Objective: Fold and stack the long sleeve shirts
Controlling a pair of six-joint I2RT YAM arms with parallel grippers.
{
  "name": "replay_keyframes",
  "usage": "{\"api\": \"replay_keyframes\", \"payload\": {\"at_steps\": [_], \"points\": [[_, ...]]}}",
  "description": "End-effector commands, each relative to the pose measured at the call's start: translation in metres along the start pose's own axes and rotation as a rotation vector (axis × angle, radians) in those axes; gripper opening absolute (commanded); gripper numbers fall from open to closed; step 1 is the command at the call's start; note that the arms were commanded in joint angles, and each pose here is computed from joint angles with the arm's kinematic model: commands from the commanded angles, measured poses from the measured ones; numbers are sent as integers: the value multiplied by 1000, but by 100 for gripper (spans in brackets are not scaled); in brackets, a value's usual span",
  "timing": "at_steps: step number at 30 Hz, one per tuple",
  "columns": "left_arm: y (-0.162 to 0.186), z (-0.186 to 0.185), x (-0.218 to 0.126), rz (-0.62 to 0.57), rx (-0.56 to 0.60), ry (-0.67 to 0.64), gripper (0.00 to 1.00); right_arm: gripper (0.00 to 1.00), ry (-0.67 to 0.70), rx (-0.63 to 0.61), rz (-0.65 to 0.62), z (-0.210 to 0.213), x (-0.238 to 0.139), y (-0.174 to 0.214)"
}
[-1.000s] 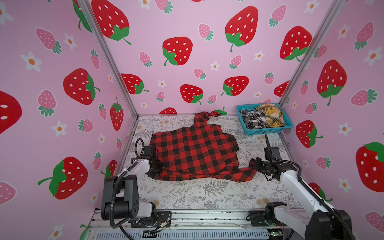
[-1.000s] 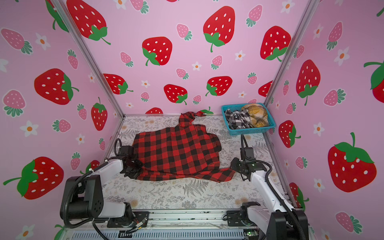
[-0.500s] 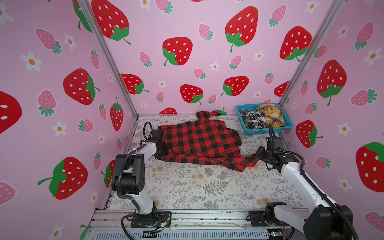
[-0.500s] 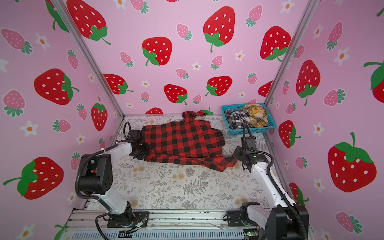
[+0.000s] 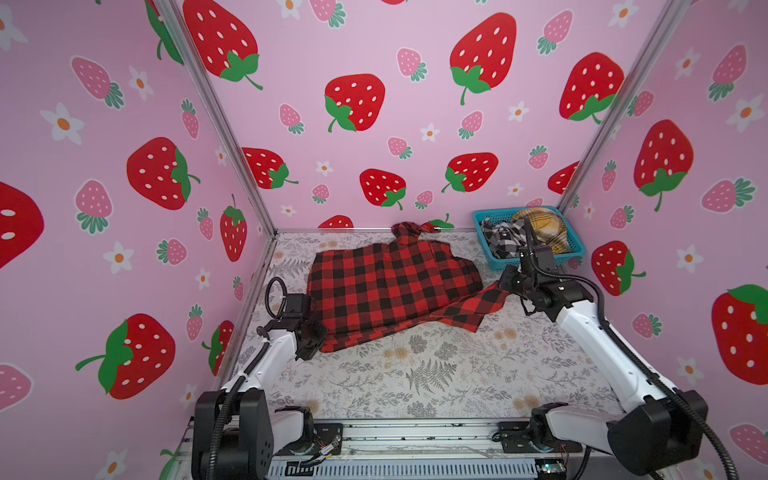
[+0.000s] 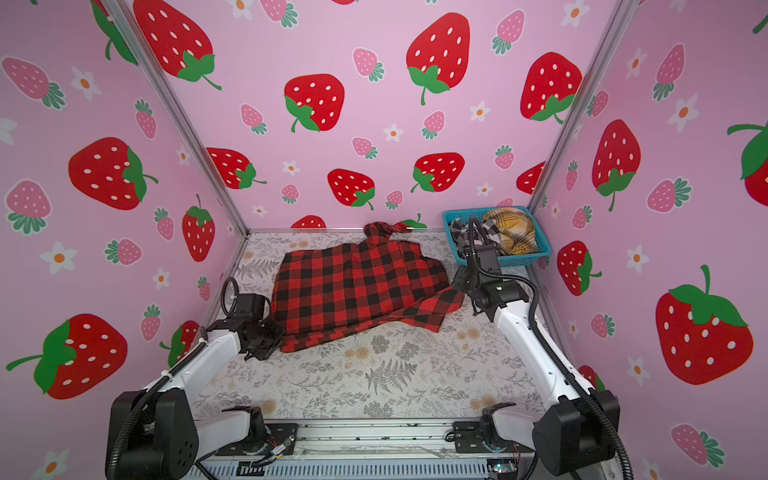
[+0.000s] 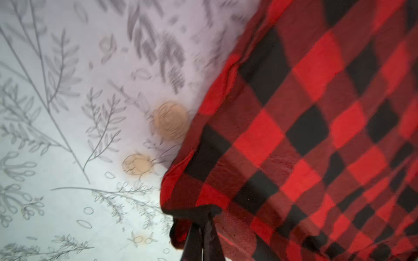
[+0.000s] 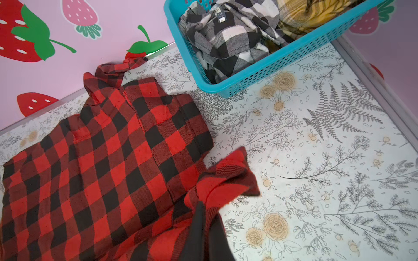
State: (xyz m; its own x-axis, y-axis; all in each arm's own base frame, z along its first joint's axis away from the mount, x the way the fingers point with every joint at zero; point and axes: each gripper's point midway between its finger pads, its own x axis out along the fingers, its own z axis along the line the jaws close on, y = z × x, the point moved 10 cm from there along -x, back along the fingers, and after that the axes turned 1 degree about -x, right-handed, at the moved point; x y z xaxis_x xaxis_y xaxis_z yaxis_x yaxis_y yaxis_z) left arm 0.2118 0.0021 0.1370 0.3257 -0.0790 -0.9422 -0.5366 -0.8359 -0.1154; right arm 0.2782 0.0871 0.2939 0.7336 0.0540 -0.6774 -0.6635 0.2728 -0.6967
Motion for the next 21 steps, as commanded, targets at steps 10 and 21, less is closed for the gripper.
{"api": "replay_keyframes", "payload": {"at_steps": [10,21], "points": [[25,35,-13,44,11,-72,0,0,170,3,177,-46,-20,88],[23,30,-19,41,12,-52,0,0,151,-12,148,-38,-31,72]]}}
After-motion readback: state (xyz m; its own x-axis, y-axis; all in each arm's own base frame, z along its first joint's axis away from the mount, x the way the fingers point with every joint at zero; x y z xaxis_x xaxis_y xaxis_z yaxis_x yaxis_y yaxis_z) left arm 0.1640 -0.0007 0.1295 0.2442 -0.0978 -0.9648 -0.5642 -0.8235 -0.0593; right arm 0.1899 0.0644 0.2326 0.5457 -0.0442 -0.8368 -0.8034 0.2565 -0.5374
